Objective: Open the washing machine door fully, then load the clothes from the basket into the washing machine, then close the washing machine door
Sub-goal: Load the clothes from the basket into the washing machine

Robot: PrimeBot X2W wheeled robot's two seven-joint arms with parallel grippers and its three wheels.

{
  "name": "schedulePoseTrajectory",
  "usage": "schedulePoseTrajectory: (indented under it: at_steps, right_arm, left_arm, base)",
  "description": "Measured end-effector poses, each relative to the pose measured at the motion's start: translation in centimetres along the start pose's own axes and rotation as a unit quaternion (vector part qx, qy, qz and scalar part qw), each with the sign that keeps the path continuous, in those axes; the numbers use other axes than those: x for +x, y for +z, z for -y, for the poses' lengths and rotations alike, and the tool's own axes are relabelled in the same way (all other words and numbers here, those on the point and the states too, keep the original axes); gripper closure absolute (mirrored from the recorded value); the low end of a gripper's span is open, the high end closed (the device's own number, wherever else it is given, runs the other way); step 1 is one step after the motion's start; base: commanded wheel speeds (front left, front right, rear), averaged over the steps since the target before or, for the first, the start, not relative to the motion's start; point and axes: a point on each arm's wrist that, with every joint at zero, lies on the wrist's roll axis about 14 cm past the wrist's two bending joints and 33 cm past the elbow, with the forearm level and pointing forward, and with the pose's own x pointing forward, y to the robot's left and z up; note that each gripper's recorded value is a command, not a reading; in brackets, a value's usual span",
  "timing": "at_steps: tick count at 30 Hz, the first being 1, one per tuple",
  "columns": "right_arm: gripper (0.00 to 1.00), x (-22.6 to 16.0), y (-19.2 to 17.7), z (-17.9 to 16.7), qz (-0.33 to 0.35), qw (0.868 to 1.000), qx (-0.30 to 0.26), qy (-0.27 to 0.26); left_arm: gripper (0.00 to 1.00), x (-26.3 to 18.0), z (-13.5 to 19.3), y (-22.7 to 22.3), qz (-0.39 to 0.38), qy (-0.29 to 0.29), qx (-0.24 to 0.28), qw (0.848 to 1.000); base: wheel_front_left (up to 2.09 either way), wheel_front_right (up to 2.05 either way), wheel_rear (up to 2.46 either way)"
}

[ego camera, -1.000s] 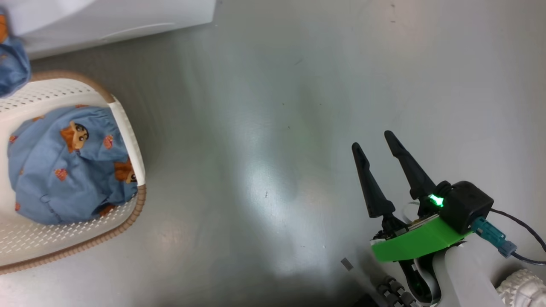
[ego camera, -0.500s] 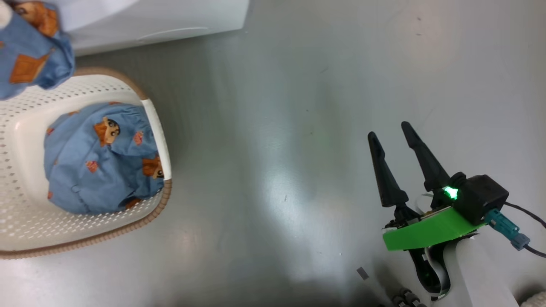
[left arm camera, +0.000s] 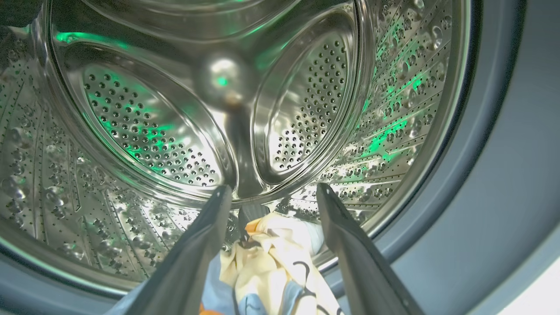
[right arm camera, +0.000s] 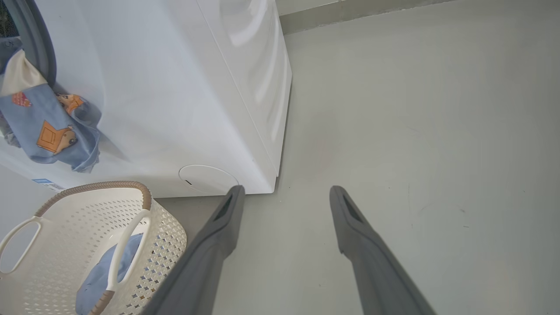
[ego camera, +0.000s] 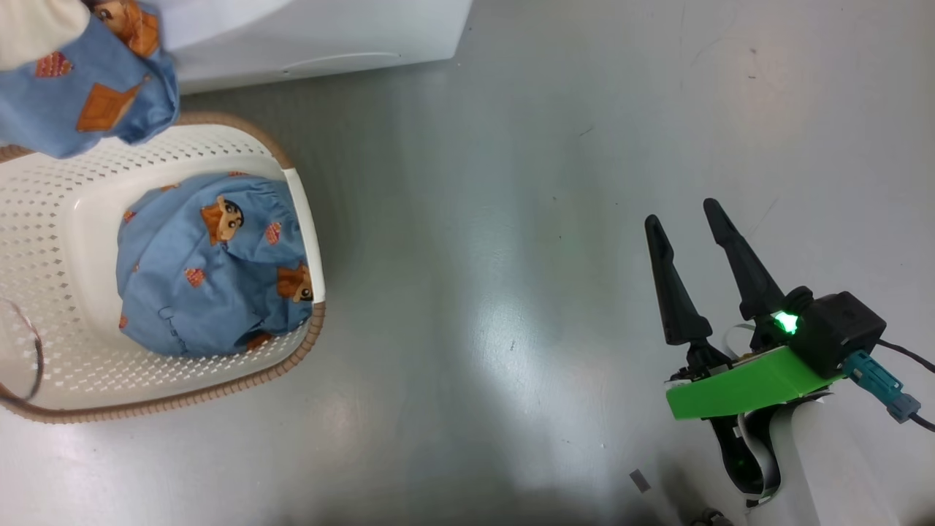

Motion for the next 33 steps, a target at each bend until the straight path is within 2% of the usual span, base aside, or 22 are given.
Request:
schedulePoseTrajectory:
  at_steps: [15,33]
  right_arm:
    - [0.00,0.2,0.3,-0.3,0.004,1.000,0.001,0.005]
    - [0.00,0.0,0.6,-0.6,0.005,1.000,-0.003,0.008]
  left_arm:
    - [0.00,-6.5,-1.4,-2.8,-0.034,0.055,-0.023,0.998]
    - [0.00,-13.6,-1.8,-6.3,-0.106,0.098,-0.016,0.989]
  base:
    - [0.00,0.00,0.00]
    - [0.00,0.00,0.00]
